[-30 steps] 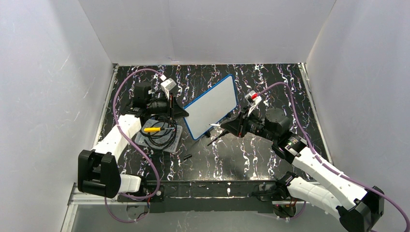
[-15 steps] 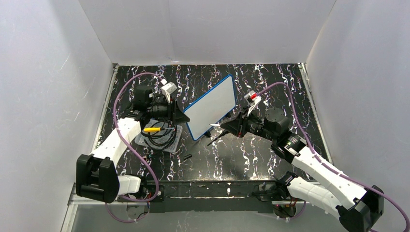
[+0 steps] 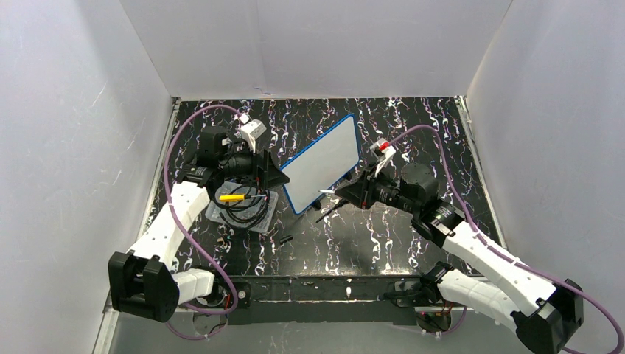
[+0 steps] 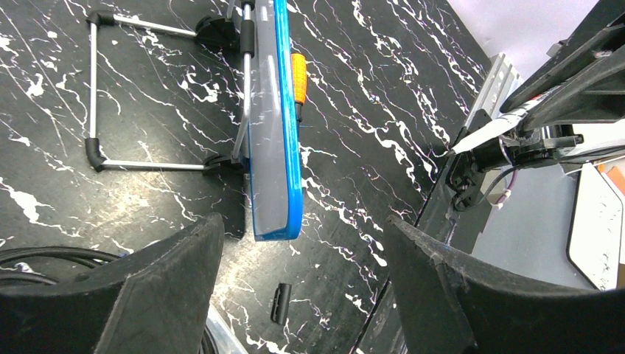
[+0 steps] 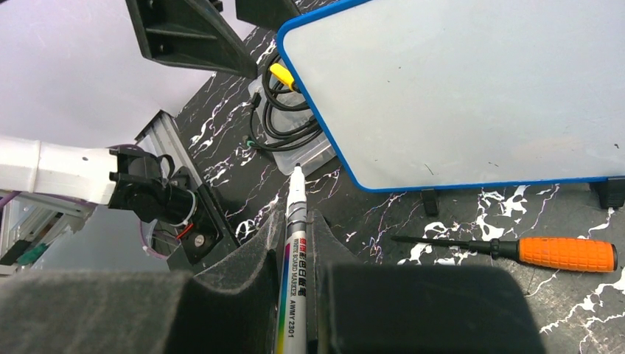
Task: Write a sentence on the whiteboard
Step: Adjust the whiteboard at the center of the board, then write a sentence on the whiteboard.
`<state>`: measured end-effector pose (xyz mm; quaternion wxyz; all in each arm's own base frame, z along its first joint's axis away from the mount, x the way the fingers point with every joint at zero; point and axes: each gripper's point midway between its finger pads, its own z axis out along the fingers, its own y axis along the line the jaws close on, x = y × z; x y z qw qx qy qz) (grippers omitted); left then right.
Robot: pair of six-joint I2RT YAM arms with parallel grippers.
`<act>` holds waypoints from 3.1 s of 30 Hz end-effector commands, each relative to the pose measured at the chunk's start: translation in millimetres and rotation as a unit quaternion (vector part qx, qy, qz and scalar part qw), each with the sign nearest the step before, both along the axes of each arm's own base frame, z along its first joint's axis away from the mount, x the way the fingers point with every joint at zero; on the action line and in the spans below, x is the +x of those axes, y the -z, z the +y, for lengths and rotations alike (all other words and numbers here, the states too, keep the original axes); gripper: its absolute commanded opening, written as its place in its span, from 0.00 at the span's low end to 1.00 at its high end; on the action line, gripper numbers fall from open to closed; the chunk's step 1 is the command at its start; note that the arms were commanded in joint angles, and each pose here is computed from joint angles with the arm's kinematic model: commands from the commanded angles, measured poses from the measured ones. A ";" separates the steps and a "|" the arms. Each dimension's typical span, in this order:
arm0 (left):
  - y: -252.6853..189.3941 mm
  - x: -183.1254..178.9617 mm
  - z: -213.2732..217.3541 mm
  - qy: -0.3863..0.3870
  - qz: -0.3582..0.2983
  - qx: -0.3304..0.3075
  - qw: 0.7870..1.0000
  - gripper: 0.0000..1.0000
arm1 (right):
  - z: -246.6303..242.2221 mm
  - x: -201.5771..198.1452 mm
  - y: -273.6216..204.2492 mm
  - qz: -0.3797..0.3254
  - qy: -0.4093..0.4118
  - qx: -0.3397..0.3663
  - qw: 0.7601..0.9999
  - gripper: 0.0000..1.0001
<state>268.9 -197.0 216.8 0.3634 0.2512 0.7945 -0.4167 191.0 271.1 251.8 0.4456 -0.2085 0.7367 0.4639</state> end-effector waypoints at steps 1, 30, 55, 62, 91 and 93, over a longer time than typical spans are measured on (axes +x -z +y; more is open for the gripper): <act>-19.5 1.8 1.7 0.004 -0.028 0.009 1.000 0.76 | 6.2 1.3 -33.7 -0.039 -0.011 0.026 0.999 0.01; 9.4 7.4 -6.6 -0.006 -0.008 0.055 0.998 0.40 | 22.5 15.3 -29.0 -0.057 -0.007 0.030 0.998 0.01; 8.8 -30.1 -10.9 0.089 0.008 0.060 0.994 0.00 | 20.3 6.5 -38.2 -0.097 -0.012 0.020 0.995 0.01; 7.5 -23.9 -2.8 0.078 0.008 0.054 0.995 0.00 | 38.0 11.3 -54.0 -0.147 -0.016 0.047 0.988 0.01; 11.7 -26.7 -2.7 0.091 0.015 0.053 0.994 0.00 | 98.2 46.5 -44.7 -0.172 -0.043 0.052 0.983 0.01; 12.2 -26.9 -2.7 0.091 0.015 0.053 0.994 0.00 | 99.2 46.9 -44.4 -0.173 -0.044 0.052 0.983 0.01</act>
